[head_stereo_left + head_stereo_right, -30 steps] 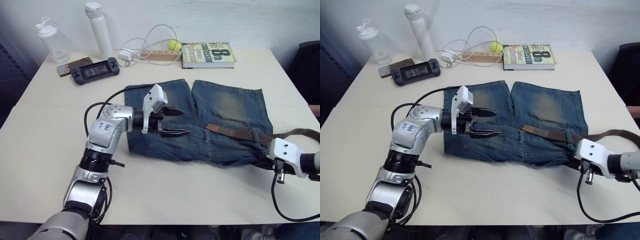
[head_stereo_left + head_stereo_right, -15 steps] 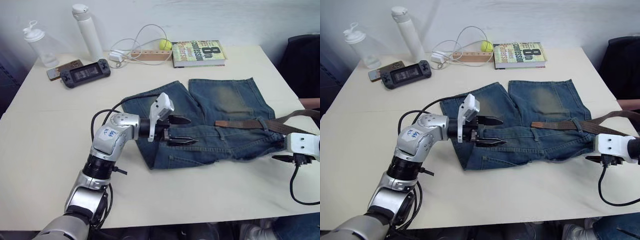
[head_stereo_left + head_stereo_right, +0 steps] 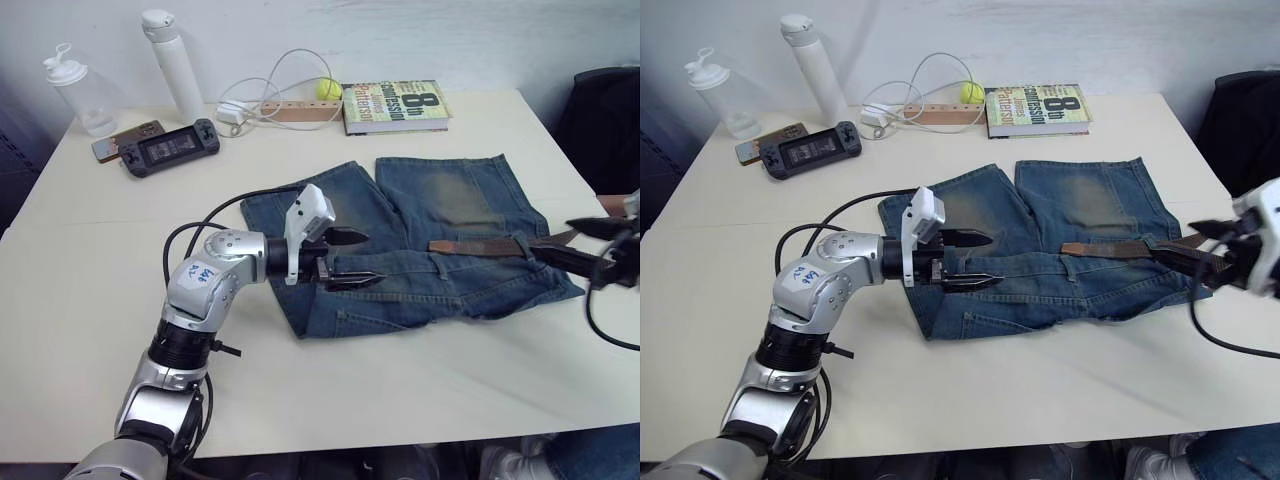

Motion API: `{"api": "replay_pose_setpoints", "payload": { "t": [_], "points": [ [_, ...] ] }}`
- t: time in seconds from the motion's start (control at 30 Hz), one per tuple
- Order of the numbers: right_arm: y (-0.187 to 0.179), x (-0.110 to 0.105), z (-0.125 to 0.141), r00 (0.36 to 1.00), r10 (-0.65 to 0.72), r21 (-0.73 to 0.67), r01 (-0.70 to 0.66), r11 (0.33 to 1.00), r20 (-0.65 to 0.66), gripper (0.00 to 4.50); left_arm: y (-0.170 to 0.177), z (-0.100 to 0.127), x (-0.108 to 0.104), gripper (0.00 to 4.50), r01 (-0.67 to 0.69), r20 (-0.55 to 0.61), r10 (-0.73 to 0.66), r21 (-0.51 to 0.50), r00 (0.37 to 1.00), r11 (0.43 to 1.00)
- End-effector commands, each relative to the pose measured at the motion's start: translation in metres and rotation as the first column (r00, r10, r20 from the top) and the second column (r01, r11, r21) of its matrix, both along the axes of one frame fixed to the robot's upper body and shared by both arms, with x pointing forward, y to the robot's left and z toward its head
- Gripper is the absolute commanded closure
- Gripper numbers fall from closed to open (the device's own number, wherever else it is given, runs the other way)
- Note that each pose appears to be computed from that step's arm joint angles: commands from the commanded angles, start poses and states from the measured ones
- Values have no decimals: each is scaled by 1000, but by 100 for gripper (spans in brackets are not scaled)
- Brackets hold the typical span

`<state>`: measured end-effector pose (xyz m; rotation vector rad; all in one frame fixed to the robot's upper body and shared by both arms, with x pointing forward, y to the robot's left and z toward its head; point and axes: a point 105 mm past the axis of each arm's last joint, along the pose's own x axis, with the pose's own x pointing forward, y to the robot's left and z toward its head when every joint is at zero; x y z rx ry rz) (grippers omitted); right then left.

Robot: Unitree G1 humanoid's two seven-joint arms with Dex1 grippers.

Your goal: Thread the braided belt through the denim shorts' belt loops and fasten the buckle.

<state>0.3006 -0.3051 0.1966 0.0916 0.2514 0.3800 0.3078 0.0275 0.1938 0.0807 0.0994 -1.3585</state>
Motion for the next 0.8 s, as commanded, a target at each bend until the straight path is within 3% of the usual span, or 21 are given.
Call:
{"api": "replay_pose_setpoints", "payload": {
  "t": [0.03, 0.2, 0.37, 0.8],
  "points": [
    [6, 2, 1, 987, -107, 372, 144, 917, -117, 3, 2, 12, -4, 0, -18, 43, 19, -27, 999, 999],
    [25, 11, -26, 966, -93, 620, 227, 751, -241, 3, 2, 13, -4, 0, -45, 34, 47, -34, 998, 998],
    [30, 19, -34, 955, -92, 700, 271, 661, -283, 3, 6, 13, -4, 0, -73, 29, 74, -31, 997, 997],
    [45, 39, -39, 941, -62, 781, 312, 540, -333, 3, 10, 13, 0, 0, -118, 29, 119, -27, 992, 993]
  ]
}}
